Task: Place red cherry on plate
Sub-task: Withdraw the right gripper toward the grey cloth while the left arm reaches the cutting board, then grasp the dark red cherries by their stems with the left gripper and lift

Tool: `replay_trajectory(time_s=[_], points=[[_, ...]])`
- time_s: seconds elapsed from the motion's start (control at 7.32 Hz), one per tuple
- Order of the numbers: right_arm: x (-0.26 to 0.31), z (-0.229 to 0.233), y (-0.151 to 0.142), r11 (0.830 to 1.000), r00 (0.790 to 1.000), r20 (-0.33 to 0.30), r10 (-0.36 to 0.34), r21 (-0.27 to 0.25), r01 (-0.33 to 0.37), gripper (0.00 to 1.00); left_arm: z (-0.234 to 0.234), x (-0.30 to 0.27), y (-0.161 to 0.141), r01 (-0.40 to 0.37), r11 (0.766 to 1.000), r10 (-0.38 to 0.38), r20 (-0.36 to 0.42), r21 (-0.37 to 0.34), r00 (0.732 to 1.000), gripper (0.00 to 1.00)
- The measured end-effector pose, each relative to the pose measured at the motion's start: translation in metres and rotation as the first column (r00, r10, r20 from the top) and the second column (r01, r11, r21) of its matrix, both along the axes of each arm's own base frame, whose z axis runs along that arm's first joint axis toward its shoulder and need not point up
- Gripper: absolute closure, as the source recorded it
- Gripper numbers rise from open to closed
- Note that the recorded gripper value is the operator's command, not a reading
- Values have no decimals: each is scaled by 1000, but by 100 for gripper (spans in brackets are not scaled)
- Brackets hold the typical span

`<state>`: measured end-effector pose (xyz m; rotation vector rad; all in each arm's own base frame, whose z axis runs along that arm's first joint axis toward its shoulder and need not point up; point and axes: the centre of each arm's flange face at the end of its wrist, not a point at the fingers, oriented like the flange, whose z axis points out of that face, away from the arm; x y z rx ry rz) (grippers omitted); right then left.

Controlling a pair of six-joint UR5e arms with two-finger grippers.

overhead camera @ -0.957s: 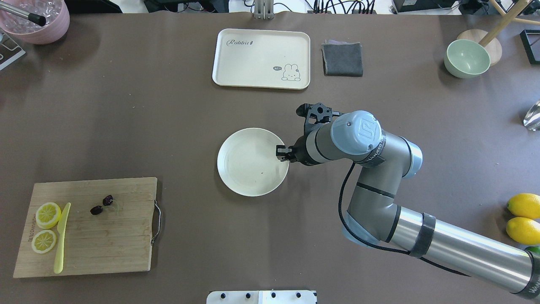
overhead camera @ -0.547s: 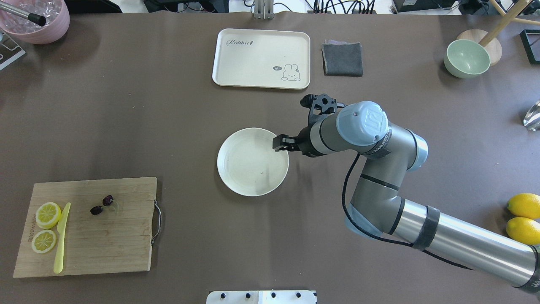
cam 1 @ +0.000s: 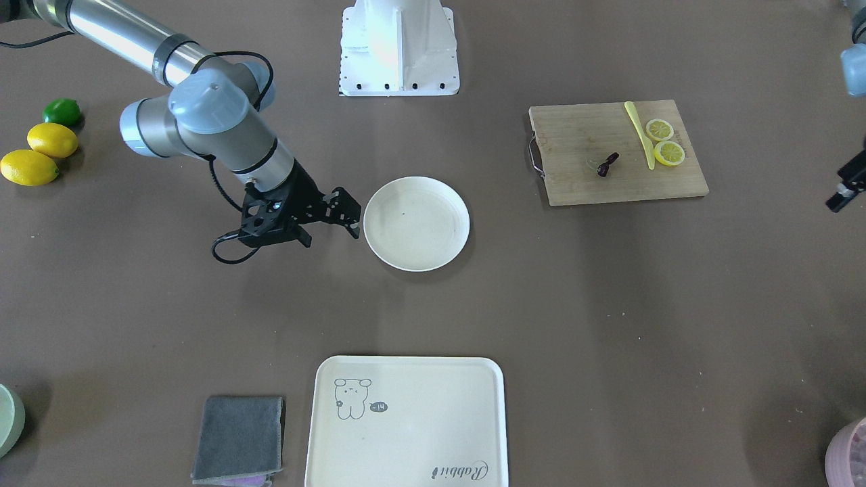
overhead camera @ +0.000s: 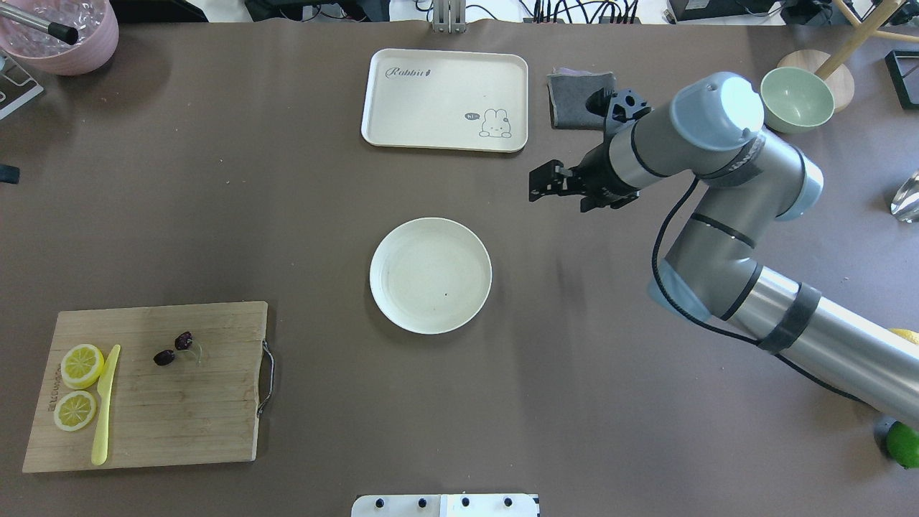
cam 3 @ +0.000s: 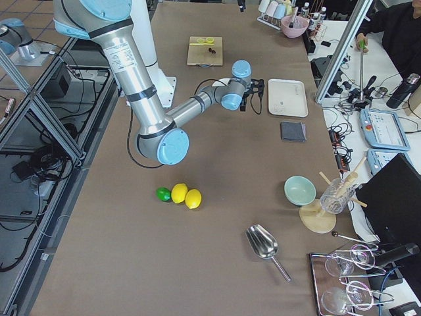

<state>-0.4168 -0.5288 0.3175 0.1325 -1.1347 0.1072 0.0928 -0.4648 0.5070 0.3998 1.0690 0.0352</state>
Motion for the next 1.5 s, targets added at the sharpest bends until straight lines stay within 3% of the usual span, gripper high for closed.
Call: replay_trajectory(time_s=[0.27, 0.68, 1.23, 1.37, 1.5], points=[[41, 30, -21, 1000, 999, -36, 2, 27, -1, 0, -16, 50, 48, -51, 998, 48, 50, 47, 998, 3], [67, 61, -36, 999, 997, -83, 9, 54, -5, 0, -21, 144, 95, -116, 983, 91, 171, 145, 981, 3], [74, 79, -35, 999, 995, -99, 16, 48, -11, 0, -28, 218, 146, -212, 965, 184, 174, 156, 967, 4], [75, 83, -34, 999, 994, -104, 19, 45, -14, 0, -25, 227, 153, -232, 961, 204, 177, 152, 963, 19], [76, 85, -34, 999, 994, -108, 20, 43, -15, 0, -22, 231, 157, -244, 958, 216, 181, 149, 959, 27]])
